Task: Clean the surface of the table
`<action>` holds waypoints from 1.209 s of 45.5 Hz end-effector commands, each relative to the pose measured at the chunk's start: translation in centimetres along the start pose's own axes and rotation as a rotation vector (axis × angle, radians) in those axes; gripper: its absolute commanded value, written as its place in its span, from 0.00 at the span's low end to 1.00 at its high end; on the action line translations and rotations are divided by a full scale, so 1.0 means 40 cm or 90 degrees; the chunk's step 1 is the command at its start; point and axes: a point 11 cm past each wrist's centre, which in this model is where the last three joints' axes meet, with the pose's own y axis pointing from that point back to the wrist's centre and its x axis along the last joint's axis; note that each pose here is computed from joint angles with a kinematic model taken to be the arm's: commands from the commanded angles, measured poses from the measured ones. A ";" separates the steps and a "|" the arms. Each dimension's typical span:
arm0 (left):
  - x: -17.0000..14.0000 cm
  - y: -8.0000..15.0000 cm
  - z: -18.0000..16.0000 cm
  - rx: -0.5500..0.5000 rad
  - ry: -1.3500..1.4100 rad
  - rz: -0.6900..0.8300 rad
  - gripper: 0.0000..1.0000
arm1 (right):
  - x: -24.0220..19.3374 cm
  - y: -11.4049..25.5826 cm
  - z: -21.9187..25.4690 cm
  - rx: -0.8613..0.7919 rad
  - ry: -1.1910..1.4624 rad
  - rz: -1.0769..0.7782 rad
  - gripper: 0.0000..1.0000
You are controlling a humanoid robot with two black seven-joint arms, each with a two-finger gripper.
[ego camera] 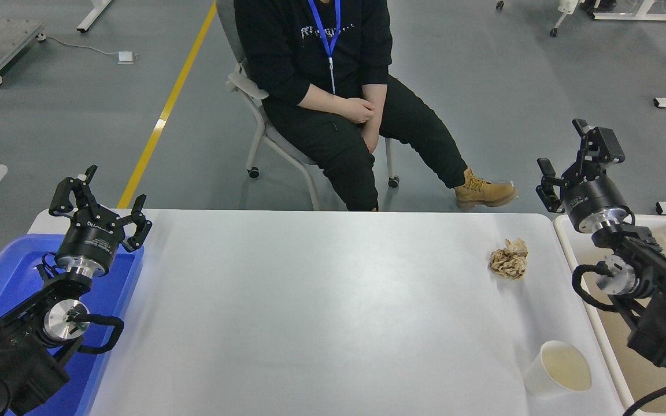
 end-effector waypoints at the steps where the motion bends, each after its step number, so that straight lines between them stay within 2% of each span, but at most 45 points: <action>1: 0.000 0.000 0.000 0.000 0.000 0.000 1.00 | 0.000 -0.002 -0.002 0.001 0.001 0.000 0.99; 15: 0.000 0.000 0.000 0.000 0.000 0.000 1.00 | -0.003 0.000 0.004 -0.001 -0.001 0.001 0.99; 38: 0.000 0.000 0.000 0.000 0.000 0.000 1.00 | -0.117 -0.017 0.040 -0.005 -0.050 -0.035 0.99; 55: 0.000 0.000 0.000 0.000 0.000 0.000 1.00 | -0.092 -0.039 0.019 -0.006 -0.007 -0.029 0.99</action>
